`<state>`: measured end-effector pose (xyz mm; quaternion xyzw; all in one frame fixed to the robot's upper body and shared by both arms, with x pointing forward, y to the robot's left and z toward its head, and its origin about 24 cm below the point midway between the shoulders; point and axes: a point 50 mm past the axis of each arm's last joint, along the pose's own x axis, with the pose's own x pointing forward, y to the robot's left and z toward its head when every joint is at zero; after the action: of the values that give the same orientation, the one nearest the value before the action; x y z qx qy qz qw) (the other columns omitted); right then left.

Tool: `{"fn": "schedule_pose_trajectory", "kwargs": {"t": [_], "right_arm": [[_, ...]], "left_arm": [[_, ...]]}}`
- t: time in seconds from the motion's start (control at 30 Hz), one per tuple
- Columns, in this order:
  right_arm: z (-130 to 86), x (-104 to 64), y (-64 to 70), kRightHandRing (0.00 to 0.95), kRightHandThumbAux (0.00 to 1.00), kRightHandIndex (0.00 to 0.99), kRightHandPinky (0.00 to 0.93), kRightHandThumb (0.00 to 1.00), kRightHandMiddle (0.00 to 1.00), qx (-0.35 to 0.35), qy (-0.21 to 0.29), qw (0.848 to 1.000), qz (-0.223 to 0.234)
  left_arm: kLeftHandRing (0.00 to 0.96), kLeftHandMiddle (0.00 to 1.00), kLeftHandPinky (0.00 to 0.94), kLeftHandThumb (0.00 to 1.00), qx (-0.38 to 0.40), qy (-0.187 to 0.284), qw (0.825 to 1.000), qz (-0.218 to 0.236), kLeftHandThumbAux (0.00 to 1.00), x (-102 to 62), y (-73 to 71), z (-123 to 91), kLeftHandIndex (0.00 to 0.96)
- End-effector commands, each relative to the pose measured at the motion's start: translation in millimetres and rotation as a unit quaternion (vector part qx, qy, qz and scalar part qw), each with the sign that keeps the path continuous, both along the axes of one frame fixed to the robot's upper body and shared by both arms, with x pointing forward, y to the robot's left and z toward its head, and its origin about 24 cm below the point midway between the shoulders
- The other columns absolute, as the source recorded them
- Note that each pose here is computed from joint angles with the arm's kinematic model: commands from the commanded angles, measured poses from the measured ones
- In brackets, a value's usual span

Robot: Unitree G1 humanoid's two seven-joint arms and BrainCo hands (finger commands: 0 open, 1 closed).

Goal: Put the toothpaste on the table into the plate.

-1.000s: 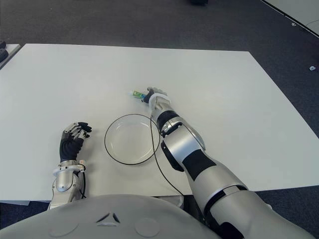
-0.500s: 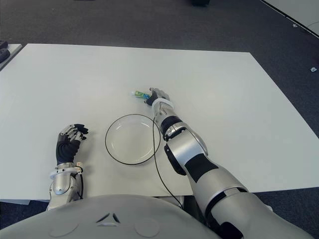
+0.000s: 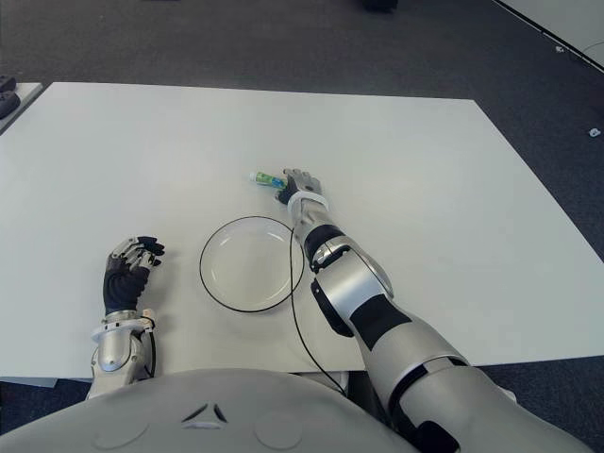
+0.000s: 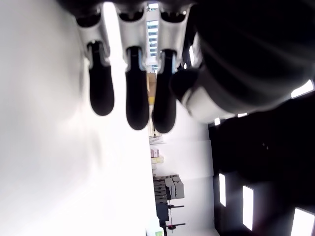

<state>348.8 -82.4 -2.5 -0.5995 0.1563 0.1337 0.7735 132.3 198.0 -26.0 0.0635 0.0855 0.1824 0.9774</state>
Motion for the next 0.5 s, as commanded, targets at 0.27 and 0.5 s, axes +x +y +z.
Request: {"fn": "schedule_pose_trajectory", "kwargs": {"t": [0.27,0.5], "right_arm": [[-13.7,-8.2,-16.4,0.208,0.529,0.157,0.3,0.582,0.2,-0.065,0.017,0.998,0.008],[-7.9,-3.3,-17.0,0.328,0.585,0.341,0.387,0.613,0.355,-0.079,0.011,0.997,0.019]], "left_arm": [[0.491,0.488,0.486,0.707,-0.012,0.037,0.999,0.018,0.724,-8.8,-1.2,-11.4,0.424],[0.498,0.496,0.489,0.706,-0.017,0.028,0.999,0.021,0.724,-8.6,-1.5,-12.3,0.423]]}}
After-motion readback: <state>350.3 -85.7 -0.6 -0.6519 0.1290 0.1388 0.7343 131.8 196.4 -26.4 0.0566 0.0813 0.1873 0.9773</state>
